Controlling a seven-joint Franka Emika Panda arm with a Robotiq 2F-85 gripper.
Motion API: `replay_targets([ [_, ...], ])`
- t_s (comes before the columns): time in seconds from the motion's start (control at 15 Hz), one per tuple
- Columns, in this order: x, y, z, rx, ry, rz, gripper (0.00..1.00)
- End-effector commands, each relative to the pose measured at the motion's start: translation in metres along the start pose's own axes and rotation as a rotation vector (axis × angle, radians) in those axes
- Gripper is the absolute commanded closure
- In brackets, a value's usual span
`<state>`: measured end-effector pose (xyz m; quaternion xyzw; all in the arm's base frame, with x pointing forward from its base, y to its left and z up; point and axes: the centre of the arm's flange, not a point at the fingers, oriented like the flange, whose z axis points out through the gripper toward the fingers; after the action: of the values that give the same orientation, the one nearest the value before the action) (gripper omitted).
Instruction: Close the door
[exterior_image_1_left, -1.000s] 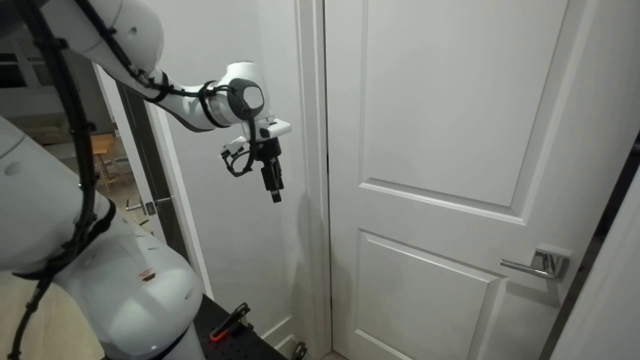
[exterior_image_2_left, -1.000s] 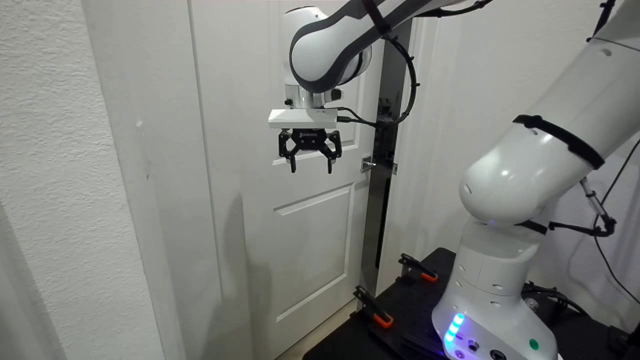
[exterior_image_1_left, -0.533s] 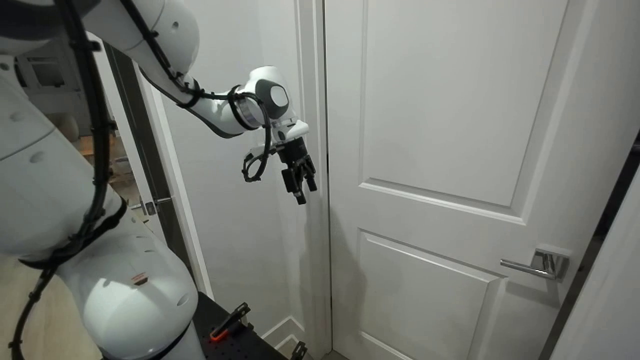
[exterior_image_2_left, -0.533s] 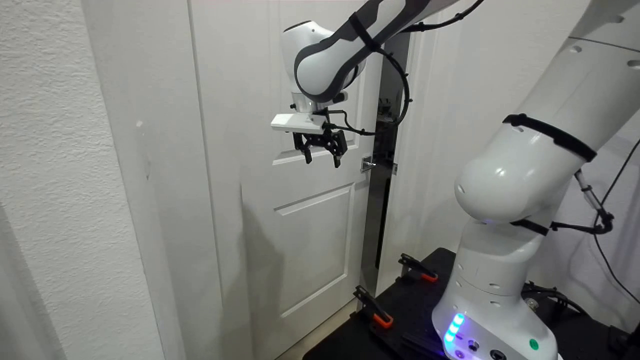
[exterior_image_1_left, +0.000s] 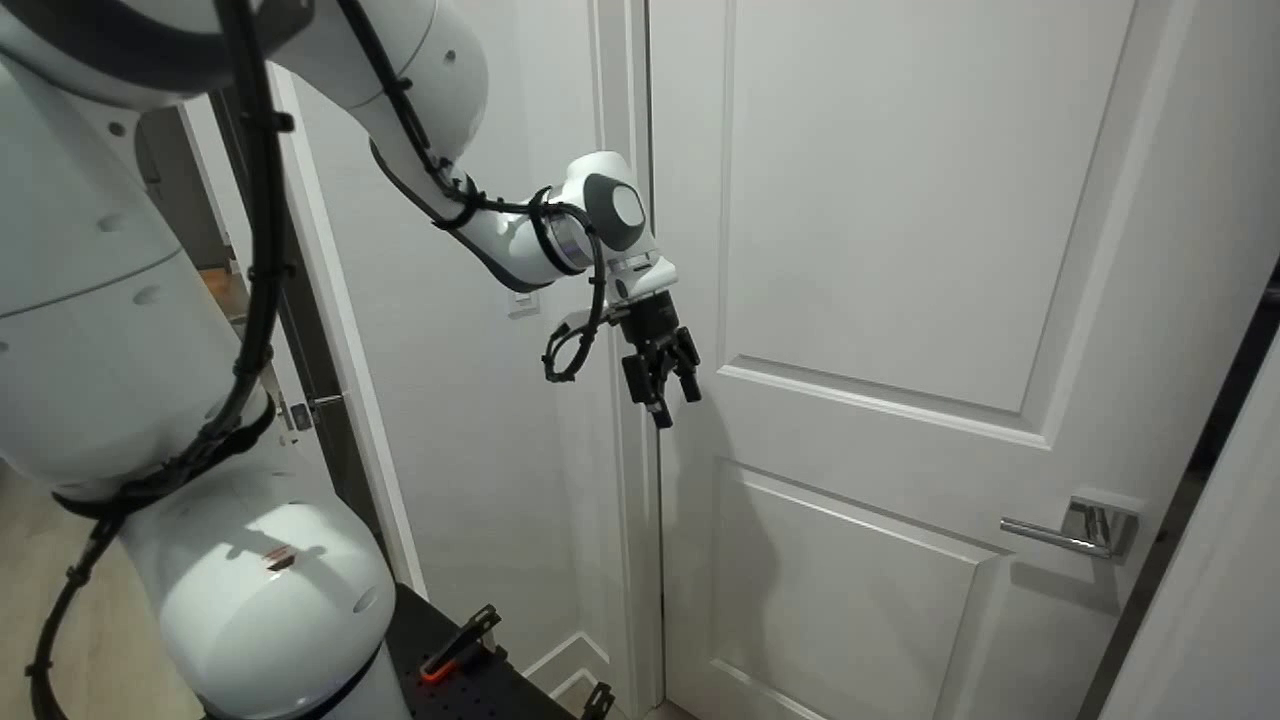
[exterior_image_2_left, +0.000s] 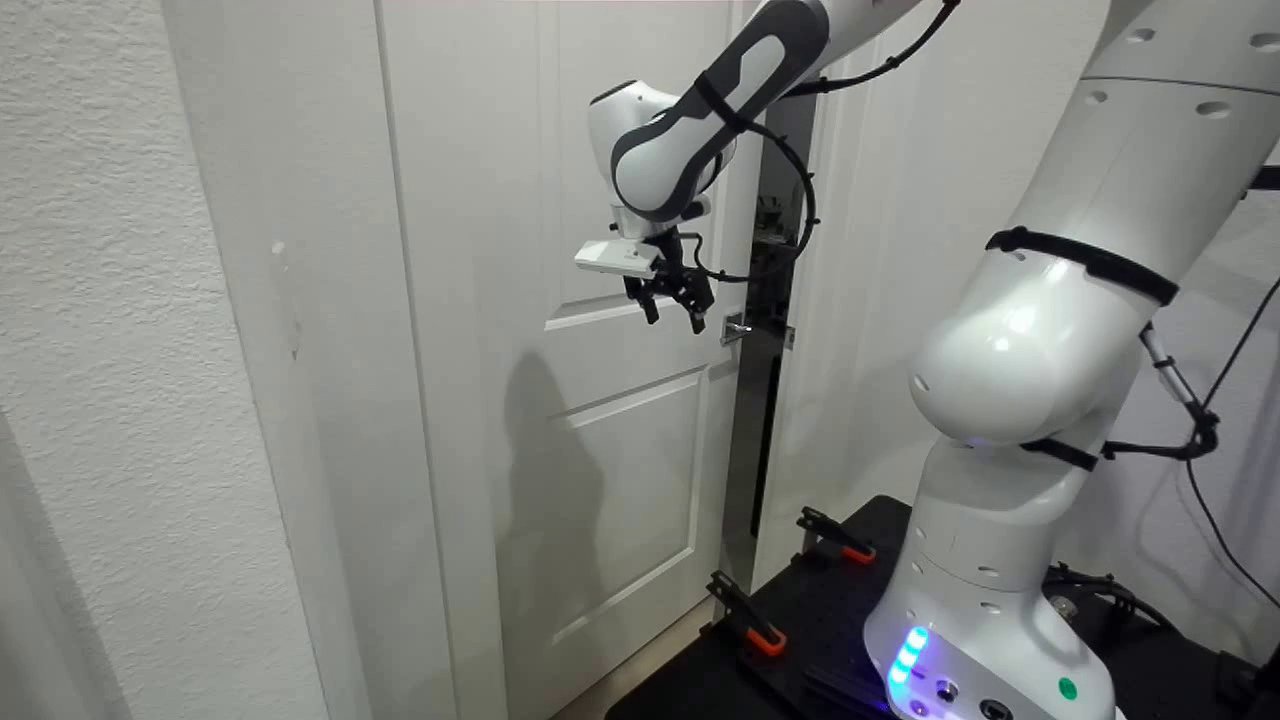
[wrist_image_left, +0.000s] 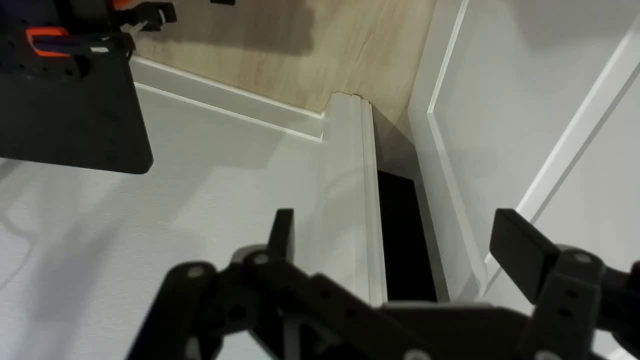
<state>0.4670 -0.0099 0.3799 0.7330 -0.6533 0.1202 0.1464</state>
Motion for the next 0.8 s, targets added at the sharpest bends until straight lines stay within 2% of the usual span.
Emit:
replay_targets([
  [0.0, 0.032, -0.021, 0.023, -0.009, 0.028, 0.074, 0.00],
  [0.4, 0.079, -0.035, 0.064, 0.053, 0.073, 0.193, 0.00],
  [0.73, 0.105, -0.046, 0.097, 0.122, 0.117, 0.302, 0.00],
])
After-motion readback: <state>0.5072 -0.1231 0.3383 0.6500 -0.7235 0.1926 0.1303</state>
